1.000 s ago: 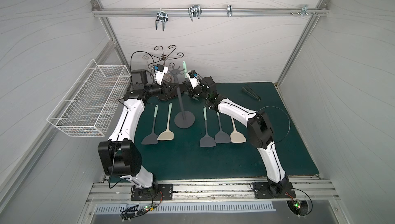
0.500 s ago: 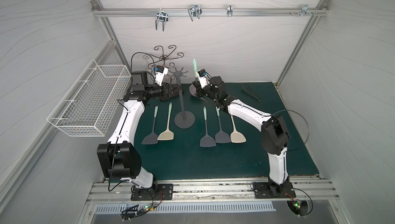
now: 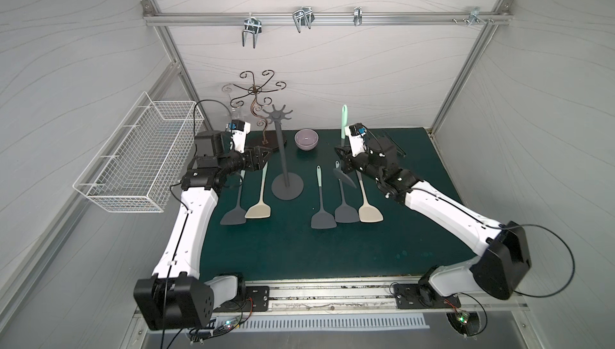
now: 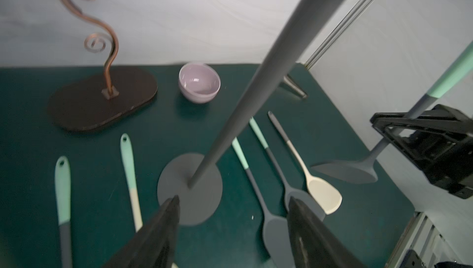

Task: Take the spatula off the kitchen utensil rack
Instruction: Take off the spatula from the rack, then place the spatula at the center of the board.

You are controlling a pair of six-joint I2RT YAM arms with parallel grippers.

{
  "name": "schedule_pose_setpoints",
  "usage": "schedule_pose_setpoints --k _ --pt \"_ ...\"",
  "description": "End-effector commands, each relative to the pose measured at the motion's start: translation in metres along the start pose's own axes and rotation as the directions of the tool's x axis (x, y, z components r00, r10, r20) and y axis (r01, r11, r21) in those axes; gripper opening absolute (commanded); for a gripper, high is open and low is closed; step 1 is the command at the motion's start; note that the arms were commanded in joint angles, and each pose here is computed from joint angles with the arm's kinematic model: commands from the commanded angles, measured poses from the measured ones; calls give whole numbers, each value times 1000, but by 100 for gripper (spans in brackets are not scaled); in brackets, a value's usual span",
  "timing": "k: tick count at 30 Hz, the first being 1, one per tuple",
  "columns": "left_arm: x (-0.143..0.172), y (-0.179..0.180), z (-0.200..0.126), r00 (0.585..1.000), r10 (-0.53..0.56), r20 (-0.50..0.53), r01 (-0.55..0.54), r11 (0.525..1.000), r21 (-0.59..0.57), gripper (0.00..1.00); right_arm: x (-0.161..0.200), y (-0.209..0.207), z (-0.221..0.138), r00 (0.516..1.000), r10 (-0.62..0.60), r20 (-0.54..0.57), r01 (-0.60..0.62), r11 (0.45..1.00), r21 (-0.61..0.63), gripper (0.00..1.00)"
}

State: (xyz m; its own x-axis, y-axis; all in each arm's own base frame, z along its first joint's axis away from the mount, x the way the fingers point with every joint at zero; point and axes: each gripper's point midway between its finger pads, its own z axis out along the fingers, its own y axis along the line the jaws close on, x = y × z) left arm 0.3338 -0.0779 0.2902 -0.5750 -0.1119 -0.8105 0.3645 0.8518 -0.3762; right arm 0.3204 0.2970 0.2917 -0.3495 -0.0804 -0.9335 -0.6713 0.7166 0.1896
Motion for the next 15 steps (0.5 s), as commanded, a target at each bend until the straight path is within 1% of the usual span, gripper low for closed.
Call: schedule_pose_setpoints --k 1,3,5,6,8,10,13,15 --pt "25 -17 -11 1000 7 0 -7 999 -46 69 37 28 -31 995 22 -92 -36 988 -148 0" --pt "42 -37 -15 999 39 -13 -39 999 -33 68 48 41 -49 995 15 -101 -37 975 -220 0" --pt "53 -64 -19 998 57 -11 -57 998 5 66 58 45 -62 992 24 -126 -53 971 -232 0" --pt "55 -80 -20 998 65 3 -65 997 35 64 62 43 -67 990 33 -141 -63 975 -213 0" --pt "54 -111 -22 996 82 44 -85 993 85 62 69 36 -73 985 62 -160 -88 983 -161 0" --pt "50 -147 -21 988 126 87 -138 981 138 60 72 32 -76 984 86 -156 -108 984 -139 0" --pt "46 -207 -13 969 220 114 -239 949 204 59 73 37 -78 984 104 -147 -129 977 -167 0" --pt "41 -245 -5 963 243 119 -266 932 248 60 70 44 -79 984 108 -144 -136 969 -207 0"
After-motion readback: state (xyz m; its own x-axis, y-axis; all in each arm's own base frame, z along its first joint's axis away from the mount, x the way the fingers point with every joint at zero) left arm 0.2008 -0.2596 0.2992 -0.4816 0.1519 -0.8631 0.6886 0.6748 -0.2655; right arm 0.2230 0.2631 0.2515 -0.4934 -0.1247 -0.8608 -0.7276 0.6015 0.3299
